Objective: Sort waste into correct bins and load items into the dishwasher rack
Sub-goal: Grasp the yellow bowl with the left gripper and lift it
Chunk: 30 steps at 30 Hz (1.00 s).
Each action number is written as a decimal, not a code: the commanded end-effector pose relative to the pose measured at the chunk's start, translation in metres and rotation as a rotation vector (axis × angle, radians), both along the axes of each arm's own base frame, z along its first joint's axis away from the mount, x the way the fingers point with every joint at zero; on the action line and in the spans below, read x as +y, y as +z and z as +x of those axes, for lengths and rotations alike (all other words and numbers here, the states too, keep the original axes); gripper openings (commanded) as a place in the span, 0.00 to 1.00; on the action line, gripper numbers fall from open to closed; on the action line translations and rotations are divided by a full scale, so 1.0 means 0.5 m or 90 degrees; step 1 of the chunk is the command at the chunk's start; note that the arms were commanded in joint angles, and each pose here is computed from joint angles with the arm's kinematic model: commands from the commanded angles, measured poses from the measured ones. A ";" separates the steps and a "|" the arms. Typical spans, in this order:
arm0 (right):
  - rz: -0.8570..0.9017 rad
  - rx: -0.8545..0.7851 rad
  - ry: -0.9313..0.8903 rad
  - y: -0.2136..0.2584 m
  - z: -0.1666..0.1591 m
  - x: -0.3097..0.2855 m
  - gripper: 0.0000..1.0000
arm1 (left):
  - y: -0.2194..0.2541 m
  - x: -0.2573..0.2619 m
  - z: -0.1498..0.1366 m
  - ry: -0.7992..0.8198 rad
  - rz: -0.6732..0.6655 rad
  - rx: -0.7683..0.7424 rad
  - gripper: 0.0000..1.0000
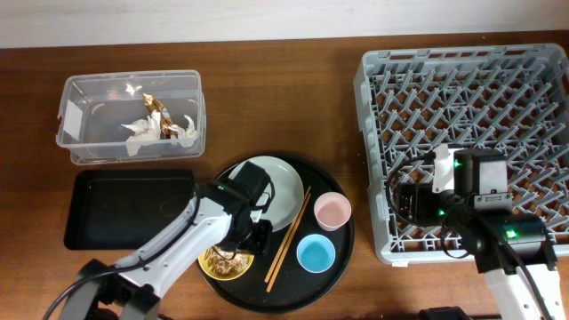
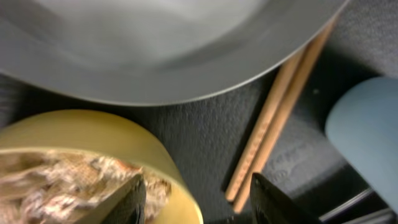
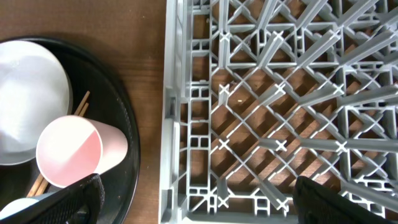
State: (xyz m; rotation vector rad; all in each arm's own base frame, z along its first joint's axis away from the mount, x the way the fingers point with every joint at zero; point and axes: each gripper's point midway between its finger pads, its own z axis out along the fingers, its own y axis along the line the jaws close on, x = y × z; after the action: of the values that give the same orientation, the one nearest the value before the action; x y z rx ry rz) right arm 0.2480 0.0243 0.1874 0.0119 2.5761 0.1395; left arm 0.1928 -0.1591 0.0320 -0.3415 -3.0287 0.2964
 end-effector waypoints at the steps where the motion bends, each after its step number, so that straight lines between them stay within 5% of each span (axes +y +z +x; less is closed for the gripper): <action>1: 0.000 -0.012 -0.007 0.015 0.006 -0.003 0.98 | -0.029 0.028 -0.001 0.013 0.047 -0.018 0.38; 10: 0.000 -0.010 -0.007 0.014 0.005 -0.003 0.98 | -0.031 0.040 0.012 0.035 0.072 -0.036 0.01; 16: -0.001 -0.010 -0.007 0.014 0.005 -0.003 0.98 | 0.013 0.023 0.028 0.040 0.054 -0.042 0.01; 21: -0.001 -0.010 -0.007 0.014 0.005 -0.003 0.98 | 0.155 0.002 0.107 0.058 0.015 -0.153 0.00; 30: -0.001 -0.010 -0.007 0.014 0.005 -0.003 0.98 | 0.215 0.174 0.201 0.141 -0.123 -0.198 0.00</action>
State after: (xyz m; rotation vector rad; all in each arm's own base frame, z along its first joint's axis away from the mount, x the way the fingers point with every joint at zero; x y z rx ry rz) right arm 0.2467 0.0242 0.1866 0.0128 2.5826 0.1395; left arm 0.2843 -0.0874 0.1266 -0.0126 -3.3433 0.3904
